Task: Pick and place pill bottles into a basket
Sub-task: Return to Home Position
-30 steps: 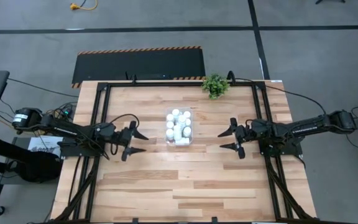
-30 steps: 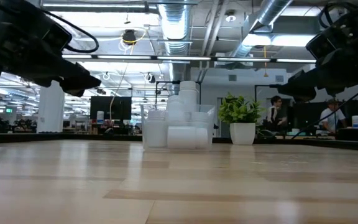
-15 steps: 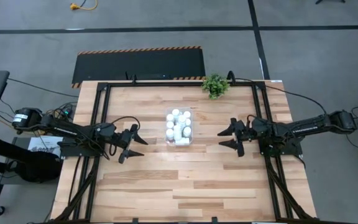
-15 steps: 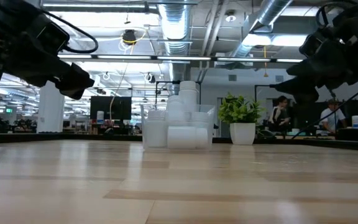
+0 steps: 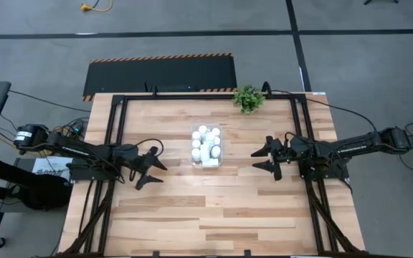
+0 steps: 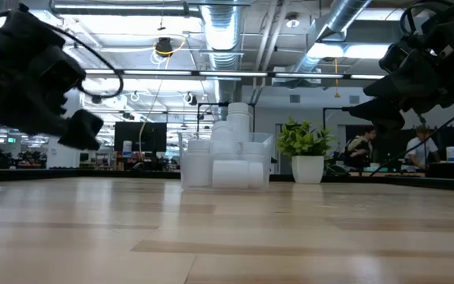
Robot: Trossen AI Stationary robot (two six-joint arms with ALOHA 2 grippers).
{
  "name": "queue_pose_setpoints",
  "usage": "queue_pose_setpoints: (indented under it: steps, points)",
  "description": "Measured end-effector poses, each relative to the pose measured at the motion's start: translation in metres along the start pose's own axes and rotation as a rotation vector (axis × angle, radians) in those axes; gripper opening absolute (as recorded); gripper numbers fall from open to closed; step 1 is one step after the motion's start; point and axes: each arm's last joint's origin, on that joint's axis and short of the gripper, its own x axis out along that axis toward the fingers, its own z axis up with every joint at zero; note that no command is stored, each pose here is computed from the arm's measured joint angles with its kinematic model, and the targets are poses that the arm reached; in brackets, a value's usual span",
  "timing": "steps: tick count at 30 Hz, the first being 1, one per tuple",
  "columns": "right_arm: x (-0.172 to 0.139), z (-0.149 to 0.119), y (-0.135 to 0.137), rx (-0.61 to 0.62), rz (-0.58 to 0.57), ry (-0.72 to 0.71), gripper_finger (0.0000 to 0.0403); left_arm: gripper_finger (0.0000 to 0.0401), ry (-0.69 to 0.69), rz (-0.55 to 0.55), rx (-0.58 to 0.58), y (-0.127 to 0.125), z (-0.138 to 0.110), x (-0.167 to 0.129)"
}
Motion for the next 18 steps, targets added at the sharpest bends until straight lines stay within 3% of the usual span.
queue_pose_setpoints:
  steps: [8, 18]
  points:
    - [0.000, 0.000, 0.000, 0.000, 0.000, 0.000, 0.0225, 0.0251, 0.158, 0.031, -0.048, -0.002, -0.015, -0.014]
    - [0.000, 0.000, 0.000, 0.000, -0.001, 0.000, 0.0225, 0.0251, -0.028, 0.158, 0.008, -0.002, 0.001, -0.025]
